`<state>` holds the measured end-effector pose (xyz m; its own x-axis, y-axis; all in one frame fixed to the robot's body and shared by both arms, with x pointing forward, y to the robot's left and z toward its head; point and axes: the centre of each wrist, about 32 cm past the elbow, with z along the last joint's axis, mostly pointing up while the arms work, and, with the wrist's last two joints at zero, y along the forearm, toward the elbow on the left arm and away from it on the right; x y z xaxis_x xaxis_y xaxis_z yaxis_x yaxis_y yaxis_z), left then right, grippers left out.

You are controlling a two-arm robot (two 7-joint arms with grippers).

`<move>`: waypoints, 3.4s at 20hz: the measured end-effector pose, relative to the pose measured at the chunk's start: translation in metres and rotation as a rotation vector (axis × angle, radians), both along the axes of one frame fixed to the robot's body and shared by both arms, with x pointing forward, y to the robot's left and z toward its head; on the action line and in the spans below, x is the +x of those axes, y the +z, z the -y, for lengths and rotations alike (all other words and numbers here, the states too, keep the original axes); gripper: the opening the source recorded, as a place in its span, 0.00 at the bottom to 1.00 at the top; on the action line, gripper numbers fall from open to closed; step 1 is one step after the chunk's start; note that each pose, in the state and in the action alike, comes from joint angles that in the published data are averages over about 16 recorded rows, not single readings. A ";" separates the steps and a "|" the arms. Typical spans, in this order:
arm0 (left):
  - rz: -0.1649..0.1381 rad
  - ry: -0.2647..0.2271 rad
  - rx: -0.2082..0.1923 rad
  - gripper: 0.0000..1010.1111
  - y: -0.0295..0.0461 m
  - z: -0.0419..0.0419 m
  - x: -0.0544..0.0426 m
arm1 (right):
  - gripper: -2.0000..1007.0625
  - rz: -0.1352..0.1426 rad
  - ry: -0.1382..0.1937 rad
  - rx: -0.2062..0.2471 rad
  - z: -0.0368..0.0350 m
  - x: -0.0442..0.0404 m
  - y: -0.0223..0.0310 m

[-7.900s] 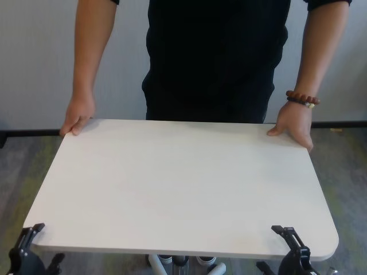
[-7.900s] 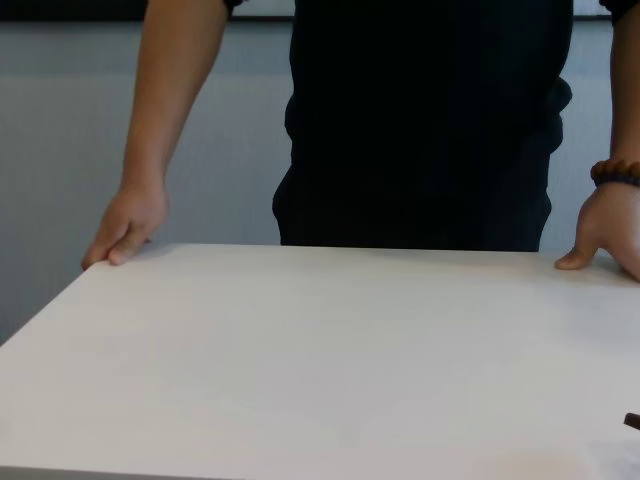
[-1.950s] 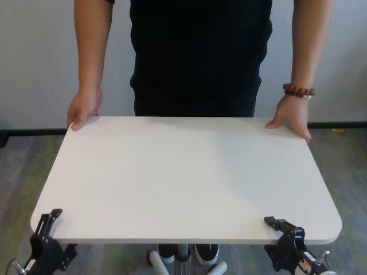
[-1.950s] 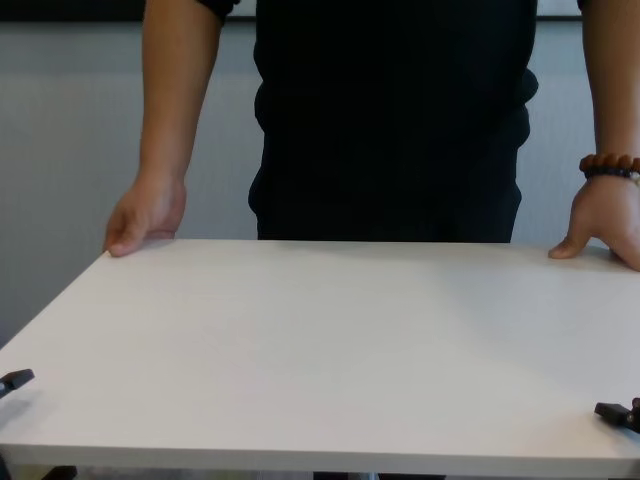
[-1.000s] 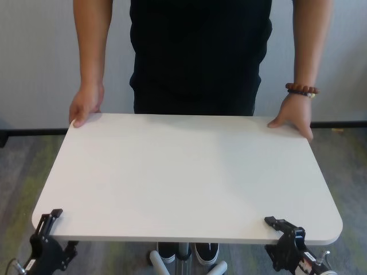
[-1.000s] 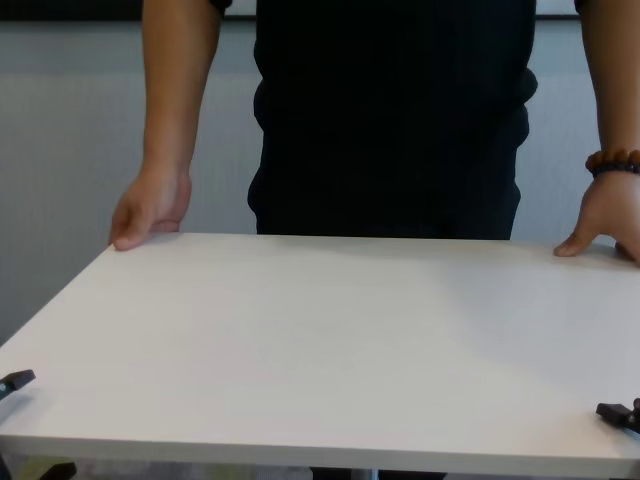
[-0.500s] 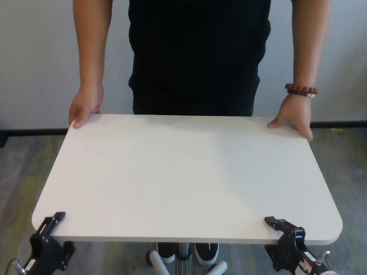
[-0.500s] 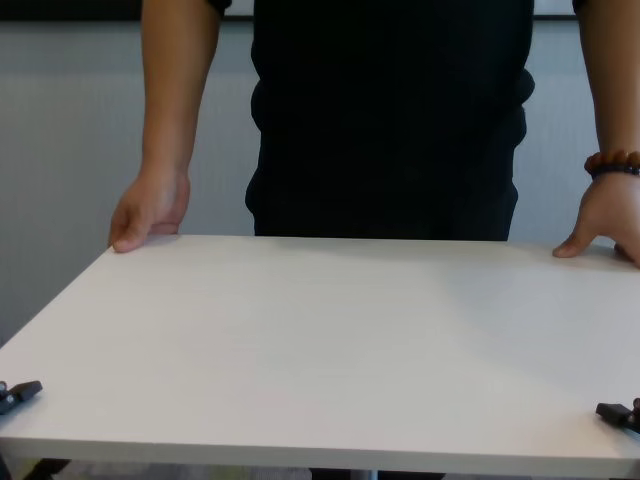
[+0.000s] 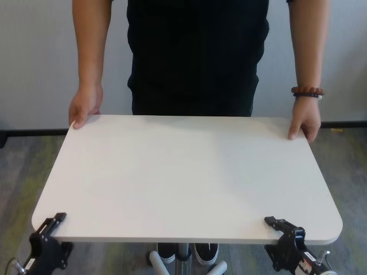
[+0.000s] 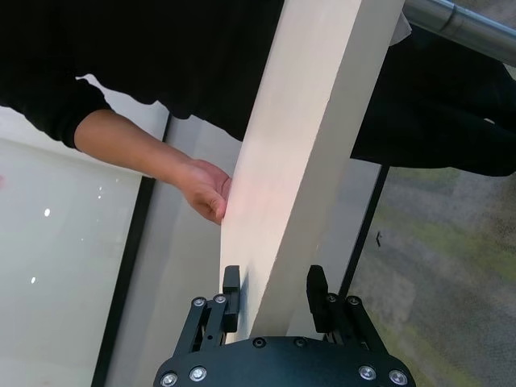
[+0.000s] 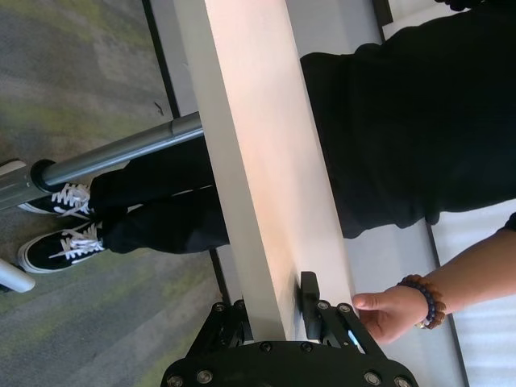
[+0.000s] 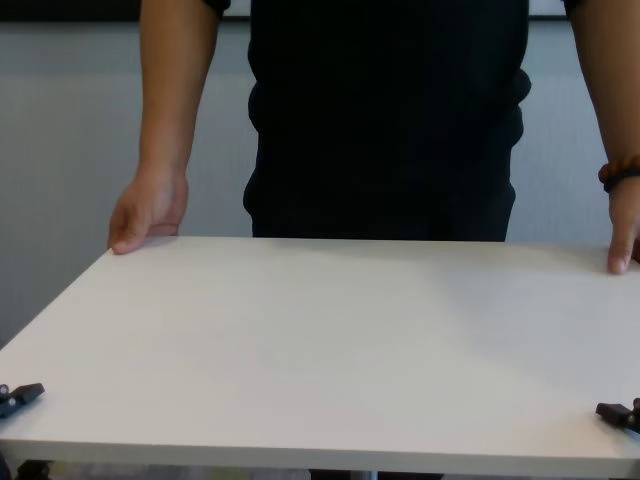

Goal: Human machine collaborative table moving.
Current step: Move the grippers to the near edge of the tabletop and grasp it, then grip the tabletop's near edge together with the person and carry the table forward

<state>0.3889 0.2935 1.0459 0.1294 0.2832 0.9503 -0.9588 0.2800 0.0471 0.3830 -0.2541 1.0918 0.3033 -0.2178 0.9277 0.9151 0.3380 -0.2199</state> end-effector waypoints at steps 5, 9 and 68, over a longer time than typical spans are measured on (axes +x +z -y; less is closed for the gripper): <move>0.000 0.000 0.000 0.49 0.0000 0.0000 0.0000 | 0.29 0.000 0.000 0.000 0.0000 0.0000 0.0000; 0.000 0.000 0.000 0.46 0.0000 0.0000 -0.0001 | 0.29 0.000 0.000 0.000 0.0000 0.0000 0.0000; 0.017 -0.055 -0.017 0.27 0.0132 0.0082 0.0094 | 0.29 0.052 0.038 -0.003 0.0058 0.0046 0.0138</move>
<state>0.3983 0.2853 1.0591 0.1287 0.2926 0.9475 -0.9427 0.3326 0.0253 0.3877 -0.2599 1.1056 0.2623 -0.2042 0.9431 0.9120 0.3719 -0.1731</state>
